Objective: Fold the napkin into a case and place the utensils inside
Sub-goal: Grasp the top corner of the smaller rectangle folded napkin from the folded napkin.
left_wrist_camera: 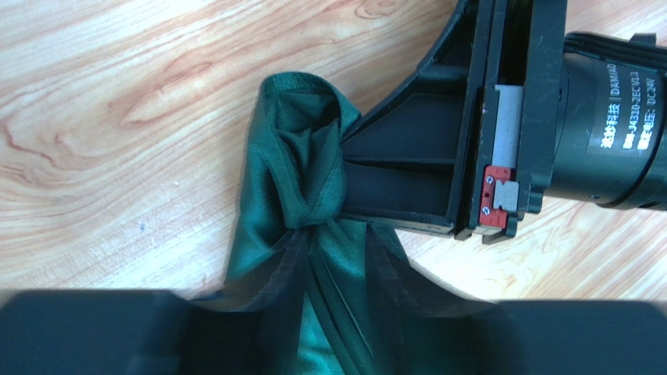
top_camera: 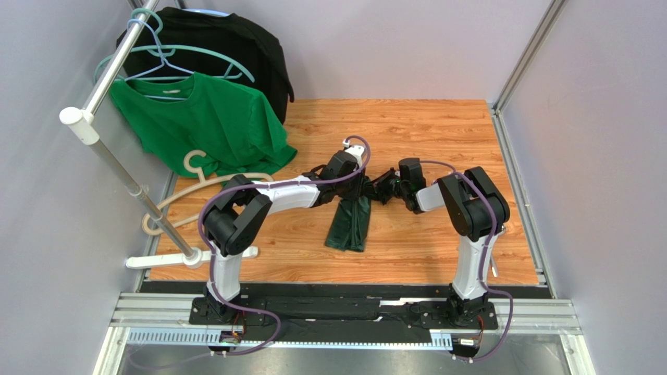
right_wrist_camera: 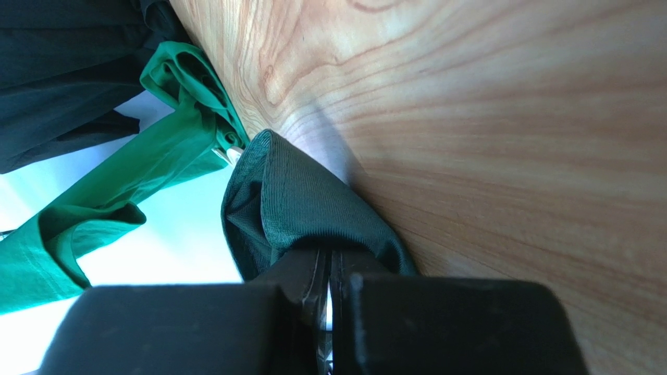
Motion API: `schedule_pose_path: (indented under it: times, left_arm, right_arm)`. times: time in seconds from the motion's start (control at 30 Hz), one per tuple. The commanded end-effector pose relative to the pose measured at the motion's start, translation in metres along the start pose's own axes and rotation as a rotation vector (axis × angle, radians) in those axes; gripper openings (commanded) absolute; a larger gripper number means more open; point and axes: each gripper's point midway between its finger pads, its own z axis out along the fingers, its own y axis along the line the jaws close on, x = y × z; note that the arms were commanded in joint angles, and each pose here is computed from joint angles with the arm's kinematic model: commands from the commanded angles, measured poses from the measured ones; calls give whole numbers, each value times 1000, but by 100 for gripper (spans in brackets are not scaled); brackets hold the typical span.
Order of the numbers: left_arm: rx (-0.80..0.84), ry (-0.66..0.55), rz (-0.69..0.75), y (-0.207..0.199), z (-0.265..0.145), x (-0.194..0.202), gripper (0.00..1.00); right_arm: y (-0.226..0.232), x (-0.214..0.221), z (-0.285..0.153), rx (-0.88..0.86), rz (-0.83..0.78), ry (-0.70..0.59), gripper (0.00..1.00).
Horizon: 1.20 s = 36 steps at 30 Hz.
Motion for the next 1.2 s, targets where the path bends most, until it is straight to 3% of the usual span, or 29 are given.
schedule_pose_path:
  times: [0.0, 0.07, 0.13, 0.17, 0.33, 0.83, 1.07, 1.17]
  left_arm:
    - [27, 43, 34, -8, -18, 4, 51]
    - [23, 45, 32, -7, -25, 4, 73]
    - [15, 49, 27, -6, -34, 3, 82]
    - [6, 53, 24, -4, -37, 5, 93]
    - [-17, 59, 34, 4, -54, 9, 99]
    - [18, 235, 181, 28, -16, 45, 98]
    - [7, 241, 123, 31, -11, 55, 76]
    - [-8, 229, 103, 36, -13, 56, 67]
  right_arm:
    - [-16, -21, 8, 56, 51, -100, 0]
    - [-16, -23, 10, 68, 43, -100, 0]
    - [-23, -22, 12, 105, 45, -88, 0]
    - [-22, -23, 13, 105, 41, -89, 0]
    - [-34, -24, 11, 181, 33, -103, 0]
    - [-42, -20, 17, 256, 26, -79, 0]
    - [-26, -19, 16, 270, -45, -44, 2]
    - [-26, -13, 11, 302, -79, -10, 16]
